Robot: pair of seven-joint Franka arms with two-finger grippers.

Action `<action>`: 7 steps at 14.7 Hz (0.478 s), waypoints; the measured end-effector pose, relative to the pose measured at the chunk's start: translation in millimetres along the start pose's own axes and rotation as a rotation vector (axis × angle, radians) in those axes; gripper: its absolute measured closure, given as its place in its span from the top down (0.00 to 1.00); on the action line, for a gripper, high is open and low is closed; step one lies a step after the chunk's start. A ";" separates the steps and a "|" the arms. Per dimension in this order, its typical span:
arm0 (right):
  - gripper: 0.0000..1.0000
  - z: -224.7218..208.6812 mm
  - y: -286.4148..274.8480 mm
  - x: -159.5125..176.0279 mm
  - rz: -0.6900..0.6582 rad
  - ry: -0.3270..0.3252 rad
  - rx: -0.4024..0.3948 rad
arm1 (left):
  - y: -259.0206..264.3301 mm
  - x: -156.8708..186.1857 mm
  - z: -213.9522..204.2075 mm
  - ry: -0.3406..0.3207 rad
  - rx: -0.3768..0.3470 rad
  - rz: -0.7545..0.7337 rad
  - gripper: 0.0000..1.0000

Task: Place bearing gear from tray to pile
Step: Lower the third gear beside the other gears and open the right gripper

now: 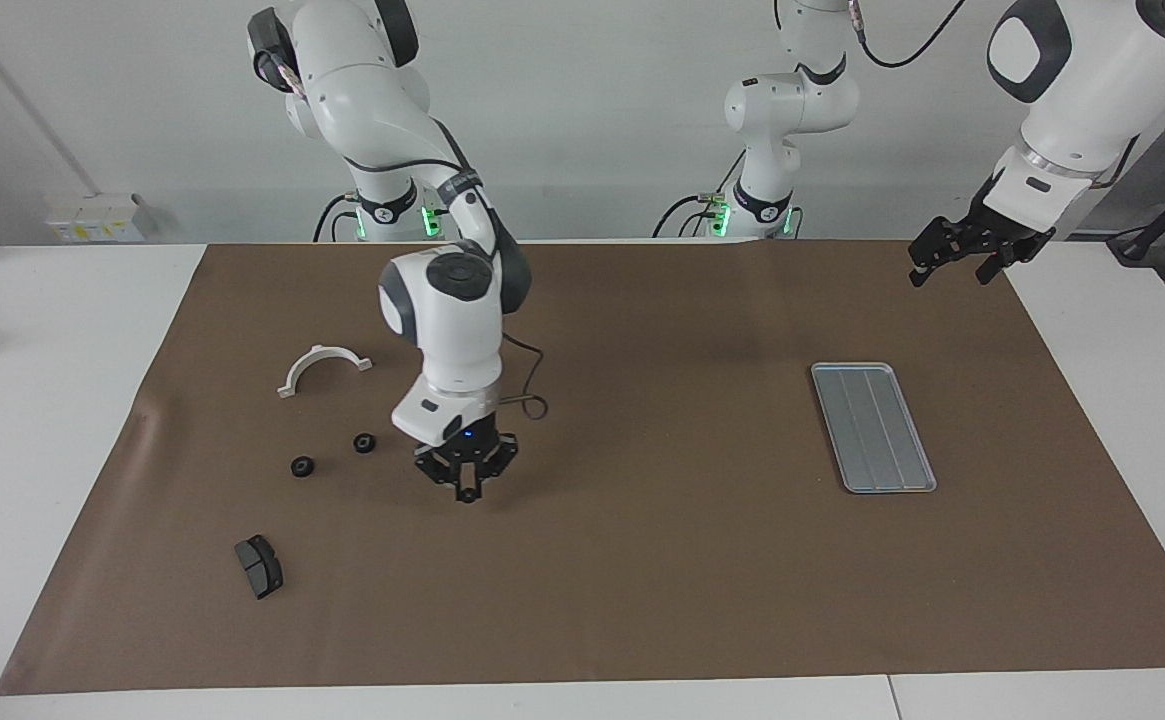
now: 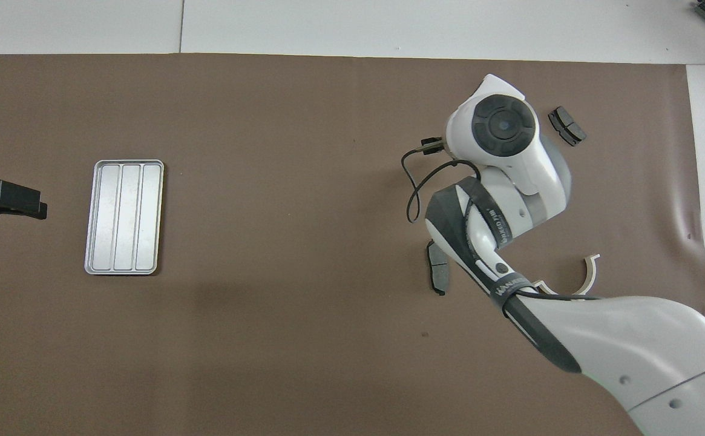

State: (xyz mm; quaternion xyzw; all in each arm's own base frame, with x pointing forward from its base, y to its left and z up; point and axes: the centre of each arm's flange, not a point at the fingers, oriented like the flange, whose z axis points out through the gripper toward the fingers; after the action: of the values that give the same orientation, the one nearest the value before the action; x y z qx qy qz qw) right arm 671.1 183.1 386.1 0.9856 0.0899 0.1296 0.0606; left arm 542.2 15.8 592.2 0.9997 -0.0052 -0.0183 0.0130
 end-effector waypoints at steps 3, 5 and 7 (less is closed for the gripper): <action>0.23 3.0 79.4 -25.0 -0.024 -0.058 0.024 | 0.5 0.3 -0.3 0.003 0.001 0.005 1.00; 0.23 18.6 98.7 -40.3 -0.007 -0.091 0.054 | 1.1 2.6 -2.1 0.024 0.003 0.031 1.00; 0.23 31.2 101.7 -49.7 0.008 -0.100 0.066 | 1.5 4.0 -3.2 0.037 0.004 0.045 1.00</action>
State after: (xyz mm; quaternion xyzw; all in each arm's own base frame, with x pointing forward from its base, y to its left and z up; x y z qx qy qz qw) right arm 648.6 71.2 358.6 0.9927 0.0868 0.0773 0.0322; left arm 546.3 14.3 595.3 0.9996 -0.0274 0.0004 0.0115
